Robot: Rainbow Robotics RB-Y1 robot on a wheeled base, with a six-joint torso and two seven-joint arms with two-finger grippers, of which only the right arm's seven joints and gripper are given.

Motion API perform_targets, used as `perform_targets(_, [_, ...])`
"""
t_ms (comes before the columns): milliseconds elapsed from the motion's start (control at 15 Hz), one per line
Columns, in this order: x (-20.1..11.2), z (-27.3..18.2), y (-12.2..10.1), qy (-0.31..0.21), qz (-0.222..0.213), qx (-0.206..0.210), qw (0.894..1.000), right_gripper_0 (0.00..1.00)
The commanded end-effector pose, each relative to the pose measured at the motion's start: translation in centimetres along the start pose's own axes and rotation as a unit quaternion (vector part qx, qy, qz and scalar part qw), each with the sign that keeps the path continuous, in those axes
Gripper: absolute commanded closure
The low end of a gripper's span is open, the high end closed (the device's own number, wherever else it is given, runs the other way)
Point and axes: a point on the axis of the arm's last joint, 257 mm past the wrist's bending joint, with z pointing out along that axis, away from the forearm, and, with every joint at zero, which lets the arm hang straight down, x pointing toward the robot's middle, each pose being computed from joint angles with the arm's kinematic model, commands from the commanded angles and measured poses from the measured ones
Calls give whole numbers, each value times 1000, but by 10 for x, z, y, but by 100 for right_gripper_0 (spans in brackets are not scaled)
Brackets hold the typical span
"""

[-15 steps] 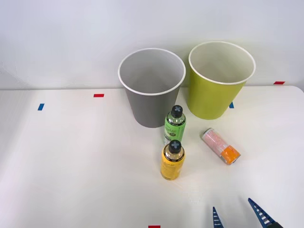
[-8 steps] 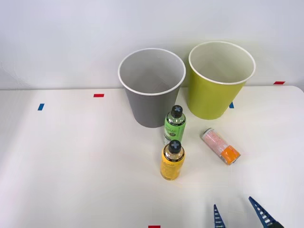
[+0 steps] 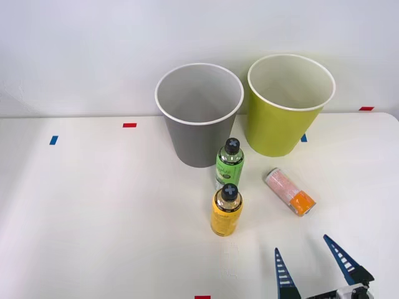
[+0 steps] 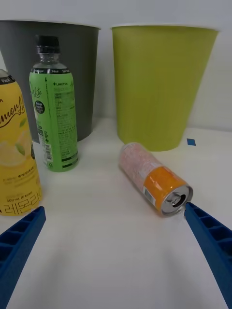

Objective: Put cans in the gray bin, plastic bottles in the light green bin

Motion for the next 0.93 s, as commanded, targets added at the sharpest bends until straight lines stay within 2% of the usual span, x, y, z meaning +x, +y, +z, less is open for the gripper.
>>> perform_targets(67, [-17,20,-1,5,-21,-14,1000,0])
perform_targets(267, [-43,43,-9,37,-46,-19,998,0])
perform_targets(667, [-50,88,-35,85,-85,-24,992,0])
perform_targets(933, [-45,106,-36,121,-36,-21,992,0])
